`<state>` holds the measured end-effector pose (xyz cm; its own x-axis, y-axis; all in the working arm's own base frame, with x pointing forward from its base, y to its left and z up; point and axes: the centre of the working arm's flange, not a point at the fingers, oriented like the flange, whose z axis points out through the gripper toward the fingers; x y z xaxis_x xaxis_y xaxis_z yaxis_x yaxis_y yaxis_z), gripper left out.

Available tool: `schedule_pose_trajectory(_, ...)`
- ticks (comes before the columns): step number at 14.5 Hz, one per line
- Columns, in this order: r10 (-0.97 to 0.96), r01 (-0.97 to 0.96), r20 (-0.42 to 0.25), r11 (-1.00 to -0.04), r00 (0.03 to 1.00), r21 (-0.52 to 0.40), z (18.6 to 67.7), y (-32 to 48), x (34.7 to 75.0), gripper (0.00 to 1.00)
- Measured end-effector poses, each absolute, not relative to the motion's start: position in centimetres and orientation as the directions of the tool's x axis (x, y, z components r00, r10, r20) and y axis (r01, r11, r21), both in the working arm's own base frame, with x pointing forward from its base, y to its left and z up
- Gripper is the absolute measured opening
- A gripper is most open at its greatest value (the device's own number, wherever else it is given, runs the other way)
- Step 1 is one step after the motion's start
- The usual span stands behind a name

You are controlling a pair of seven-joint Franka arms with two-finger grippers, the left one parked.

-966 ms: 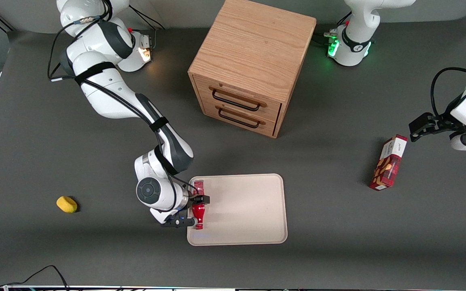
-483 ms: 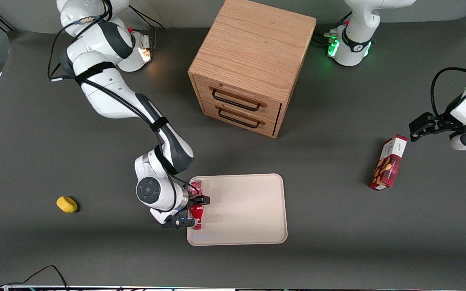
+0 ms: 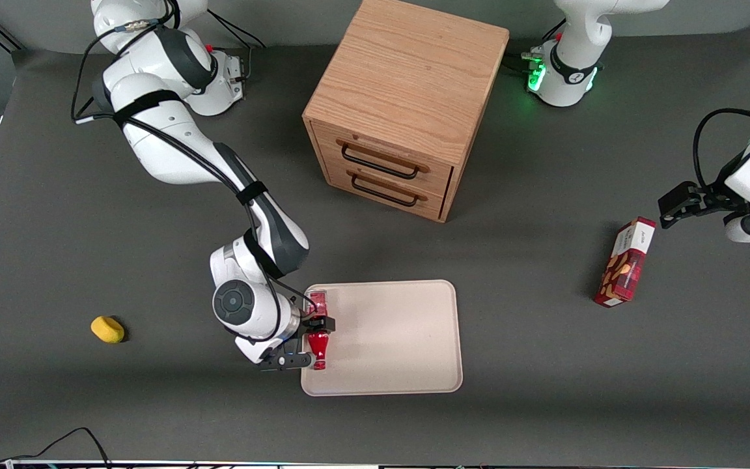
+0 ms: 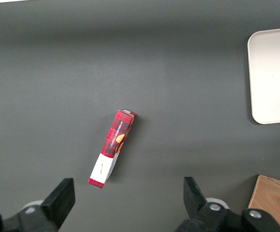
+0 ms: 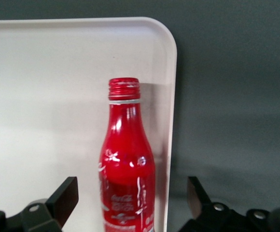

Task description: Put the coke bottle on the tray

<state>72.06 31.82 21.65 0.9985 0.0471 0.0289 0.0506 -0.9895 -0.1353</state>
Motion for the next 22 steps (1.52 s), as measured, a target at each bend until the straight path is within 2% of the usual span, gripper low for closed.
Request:
schedule_pose_trajectory(3, 0.05, 0.056, 0.049, -0.989, 0.998, -0.133, 26.2, 31.7, 72.2, 1.0)
schedule_pose_trajectory(8, -0.013, -0.008, 0.065, -0.997, 0.998, -0.083, 42.4, 24.0, 70.8, 1.0)
schedule_pose_trajectory(10, -0.057, -0.052, 0.084, -0.997, 0.995, -0.062, 47.0, 19.7, 69.0, 1.0)
schedule_pose_trajectory(17, -0.172, -0.174, 0.078, -0.984, 0.982, 0.02, 57.0, 8.9, 60.3, 1.0)
schedule_pose_trajectory(19, -0.143, -0.145, 0.092, -0.989, 0.986, 0.021, 59.1, 6.2, 58.9, 1.0)
schedule_pose_trajectory(22, -0.124, -0.125, 0.088, -0.992, 0.988, 0.009, 59.4, 3.4, 58.6, 1.0)
